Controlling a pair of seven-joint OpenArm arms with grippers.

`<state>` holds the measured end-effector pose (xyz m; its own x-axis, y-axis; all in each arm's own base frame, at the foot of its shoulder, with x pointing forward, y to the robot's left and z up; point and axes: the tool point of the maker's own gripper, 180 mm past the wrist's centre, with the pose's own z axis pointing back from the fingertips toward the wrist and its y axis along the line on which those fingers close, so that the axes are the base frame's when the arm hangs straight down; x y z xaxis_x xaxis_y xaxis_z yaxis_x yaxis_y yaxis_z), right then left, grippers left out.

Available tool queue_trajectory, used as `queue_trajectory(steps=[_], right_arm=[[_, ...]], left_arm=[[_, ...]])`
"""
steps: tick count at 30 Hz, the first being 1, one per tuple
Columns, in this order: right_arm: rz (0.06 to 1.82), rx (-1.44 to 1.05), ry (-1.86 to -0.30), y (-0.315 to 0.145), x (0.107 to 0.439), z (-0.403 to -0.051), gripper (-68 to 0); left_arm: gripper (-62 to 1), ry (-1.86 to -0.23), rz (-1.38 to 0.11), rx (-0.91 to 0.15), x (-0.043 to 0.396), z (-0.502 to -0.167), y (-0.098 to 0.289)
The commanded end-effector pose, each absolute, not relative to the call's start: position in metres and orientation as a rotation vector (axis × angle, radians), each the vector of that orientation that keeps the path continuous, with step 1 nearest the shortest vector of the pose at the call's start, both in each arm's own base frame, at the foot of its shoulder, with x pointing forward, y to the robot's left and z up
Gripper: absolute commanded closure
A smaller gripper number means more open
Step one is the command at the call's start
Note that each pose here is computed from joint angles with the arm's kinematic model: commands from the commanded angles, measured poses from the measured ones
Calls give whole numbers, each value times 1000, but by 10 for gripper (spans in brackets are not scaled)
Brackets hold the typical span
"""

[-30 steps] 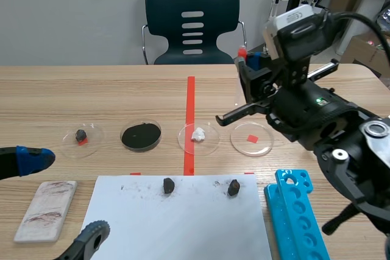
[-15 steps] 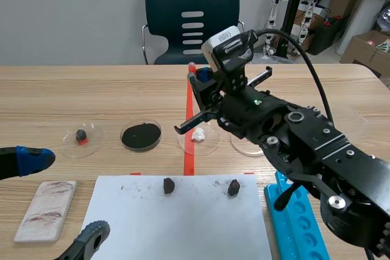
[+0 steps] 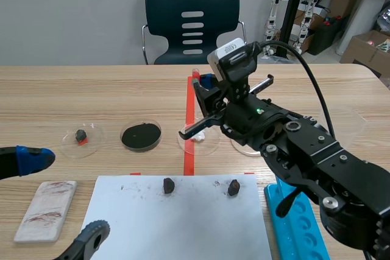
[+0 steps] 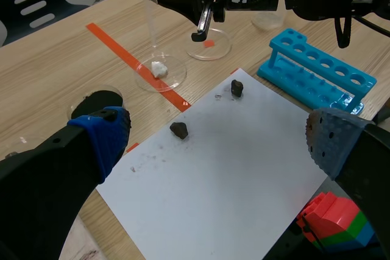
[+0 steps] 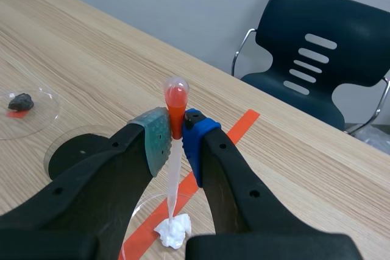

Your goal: Squeeze the dropper onto the mineral

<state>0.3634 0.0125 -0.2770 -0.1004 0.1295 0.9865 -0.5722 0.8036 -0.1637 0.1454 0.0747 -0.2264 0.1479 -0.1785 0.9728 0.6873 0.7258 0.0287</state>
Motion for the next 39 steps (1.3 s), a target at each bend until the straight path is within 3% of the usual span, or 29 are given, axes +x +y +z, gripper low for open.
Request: queue_trajectory(steps=[1,39], right_arm=[[603,378,-1639,16,371,-256,-68],[611,350,-1587,12,376,-268,-63]], left_arm=[[-605,-1308,-649,-484,148,-221,75],[-605,-1308,-649,-484,148,-221,75]])
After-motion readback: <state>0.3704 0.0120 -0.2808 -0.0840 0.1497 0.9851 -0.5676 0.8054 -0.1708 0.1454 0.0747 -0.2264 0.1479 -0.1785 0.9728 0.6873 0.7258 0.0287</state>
